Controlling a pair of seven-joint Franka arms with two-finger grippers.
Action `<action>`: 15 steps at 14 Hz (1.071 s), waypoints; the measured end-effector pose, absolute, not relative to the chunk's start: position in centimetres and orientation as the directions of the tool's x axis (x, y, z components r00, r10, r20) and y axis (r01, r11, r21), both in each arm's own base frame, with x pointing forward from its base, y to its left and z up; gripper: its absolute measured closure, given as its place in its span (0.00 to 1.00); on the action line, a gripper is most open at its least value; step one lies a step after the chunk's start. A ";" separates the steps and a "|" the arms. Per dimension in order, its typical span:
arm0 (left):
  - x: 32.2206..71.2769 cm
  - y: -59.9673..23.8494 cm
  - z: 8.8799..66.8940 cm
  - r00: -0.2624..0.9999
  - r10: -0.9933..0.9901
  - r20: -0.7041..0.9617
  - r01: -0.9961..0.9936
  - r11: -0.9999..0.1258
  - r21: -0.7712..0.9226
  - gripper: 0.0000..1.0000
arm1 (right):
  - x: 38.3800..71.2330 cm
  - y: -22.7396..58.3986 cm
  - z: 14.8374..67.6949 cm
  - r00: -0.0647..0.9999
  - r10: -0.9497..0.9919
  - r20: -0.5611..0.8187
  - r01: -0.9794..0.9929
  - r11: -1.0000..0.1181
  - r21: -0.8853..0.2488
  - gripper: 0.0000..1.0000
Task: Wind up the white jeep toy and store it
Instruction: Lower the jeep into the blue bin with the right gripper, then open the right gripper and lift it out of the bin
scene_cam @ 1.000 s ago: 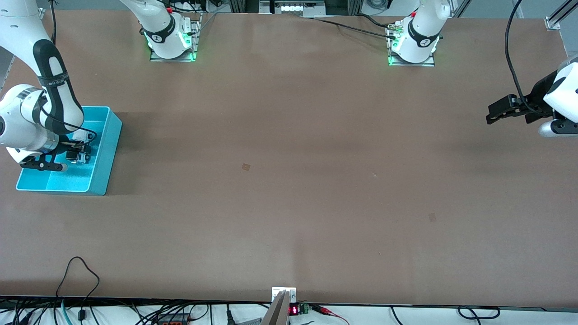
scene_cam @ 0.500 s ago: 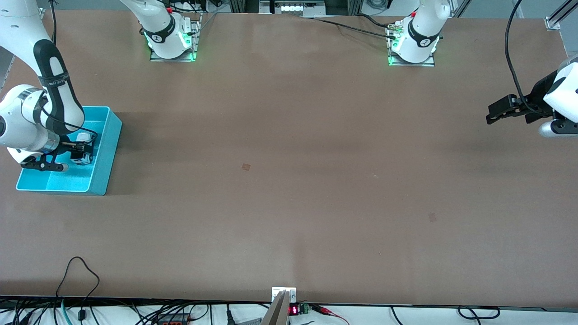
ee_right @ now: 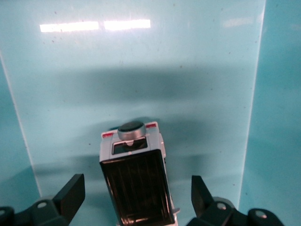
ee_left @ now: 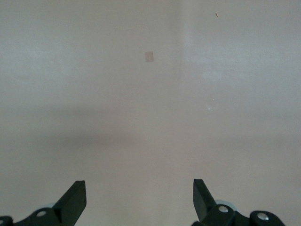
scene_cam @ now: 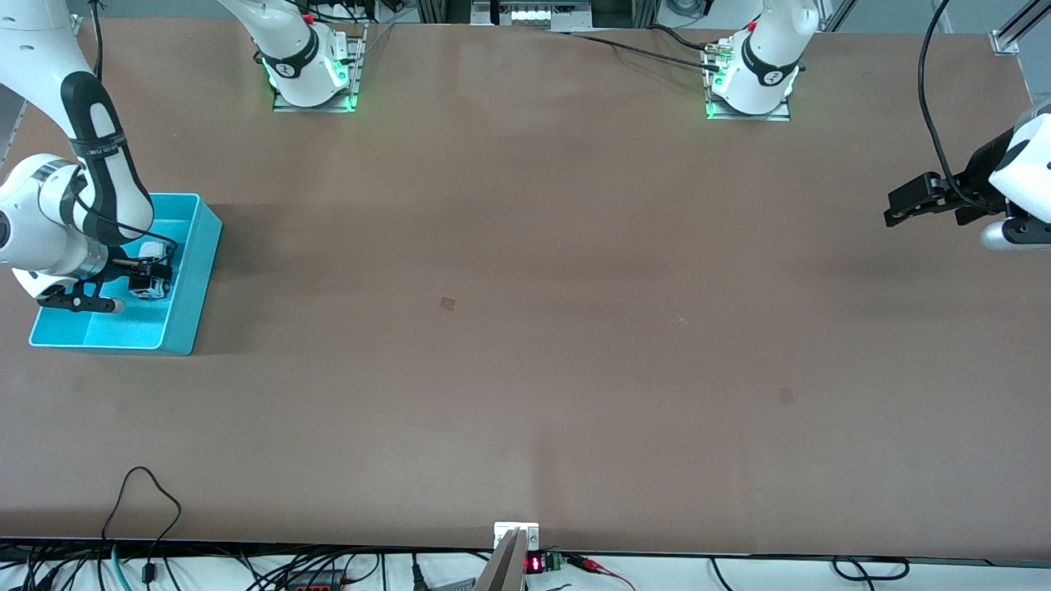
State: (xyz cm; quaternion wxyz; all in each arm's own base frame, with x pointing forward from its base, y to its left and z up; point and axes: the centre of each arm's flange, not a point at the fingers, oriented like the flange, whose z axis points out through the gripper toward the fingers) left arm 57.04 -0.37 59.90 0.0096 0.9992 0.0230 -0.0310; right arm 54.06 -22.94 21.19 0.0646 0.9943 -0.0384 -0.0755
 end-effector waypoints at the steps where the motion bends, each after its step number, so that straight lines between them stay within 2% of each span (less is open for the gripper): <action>1: 57.0 -0.4 59.9 0.997 0.045 -0.062 0.047 -0.999 0.018 0.00 | 54.4 -22.8 21.9 0.988 -0.083 -0.130 -0.065 -0.989 0.135 0.00; 7: 57.0 -0.4 59.9 0.997 0.045 -0.062 0.047 -0.999 0.018 0.00 | 56.7 -20.1 31.9 0.993 -0.050 -0.106 -0.040 -0.995 0.094 0.00; 15: 57.0 -0.4 59.9 0.997 0.045 -0.062 0.047 -0.999 0.018 0.00 | 59.0 -14.1 50.4 0.996 0.034 -0.088 0.039 -0.998 0.053 0.00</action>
